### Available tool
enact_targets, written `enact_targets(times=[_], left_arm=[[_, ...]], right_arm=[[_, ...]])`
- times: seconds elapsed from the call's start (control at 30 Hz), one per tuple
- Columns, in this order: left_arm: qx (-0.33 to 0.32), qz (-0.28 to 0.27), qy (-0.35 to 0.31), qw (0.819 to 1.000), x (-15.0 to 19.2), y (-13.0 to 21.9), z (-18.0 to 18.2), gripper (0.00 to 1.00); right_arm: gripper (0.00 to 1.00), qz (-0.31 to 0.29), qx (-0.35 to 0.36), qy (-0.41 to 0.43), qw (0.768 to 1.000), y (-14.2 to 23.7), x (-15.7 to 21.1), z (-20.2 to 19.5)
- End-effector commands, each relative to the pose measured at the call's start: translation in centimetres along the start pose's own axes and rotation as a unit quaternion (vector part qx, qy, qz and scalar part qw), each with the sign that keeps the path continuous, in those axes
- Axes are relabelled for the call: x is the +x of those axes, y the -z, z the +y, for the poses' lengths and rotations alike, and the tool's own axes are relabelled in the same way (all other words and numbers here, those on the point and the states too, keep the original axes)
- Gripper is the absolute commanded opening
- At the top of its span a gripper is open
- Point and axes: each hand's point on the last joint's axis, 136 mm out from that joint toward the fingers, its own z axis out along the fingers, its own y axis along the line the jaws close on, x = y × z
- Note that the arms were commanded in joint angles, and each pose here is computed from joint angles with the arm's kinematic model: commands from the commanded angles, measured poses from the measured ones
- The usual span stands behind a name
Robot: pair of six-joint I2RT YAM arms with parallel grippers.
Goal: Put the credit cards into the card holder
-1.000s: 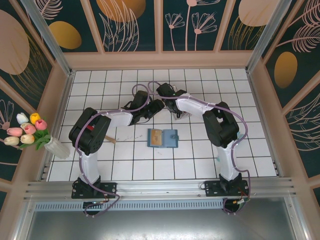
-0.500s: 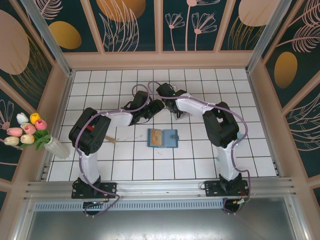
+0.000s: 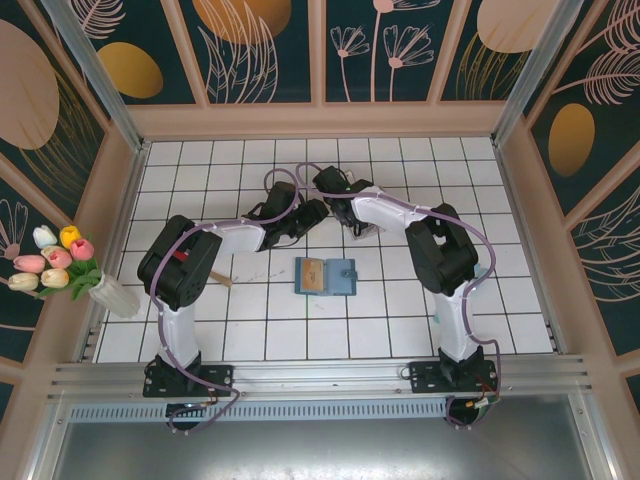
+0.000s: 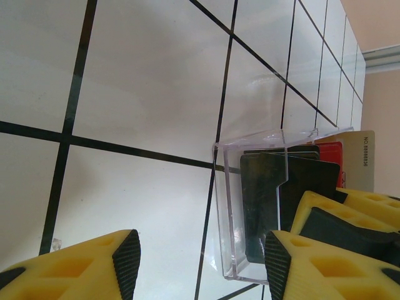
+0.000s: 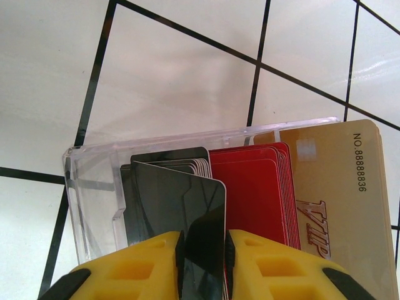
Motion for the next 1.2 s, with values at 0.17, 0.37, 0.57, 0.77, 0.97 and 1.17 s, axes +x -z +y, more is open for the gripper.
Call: enact_targets(times=[0.17, 0.37, 0.57, 0.77, 0.97, 1.17], left_arm=[[0.015, -0.009, 0.0, 1.0, -0.7, 0.7, -0.9, 0.58], [0.015, -0.008, 0.0, 1.0, -0.6, 0.7, -0.8, 0.58], [0.014, -0.008, 0.001, 1.0, -0.6, 0.7, -0.6, 0.58], [0.014, -0.007, 0.001, 1.0, -0.5, 0.6, -0.7, 0.58], [0.014, -0.006, 0.001, 1.0, -0.5, 0.6, -0.6, 0.58], [0.013, -0.005, 0.001, 1.0, -0.5, 0.5, -0.5, 0.58]], right_arm=[[0.26, -0.015, 0.027, -0.014, 0.999, 2.0, -1.2, -2.6], [0.27, -0.017, 0.029, -0.014, 0.999, 2.3, -1.3, -2.9], [0.26, -0.015, 0.029, -0.013, 0.999, 2.3, -1.3, -2.9], [0.25, -0.019, 0.029, -0.018, 0.999, 2.7, -1.7, -3.2], [0.22, -0.019, 0.028, -0.017, 0.999, 2.6, -1.6, -3.1], [0.18, -0.017, 0.025, -0.017, 0.999, 2.6, -1.5, -3.0]])
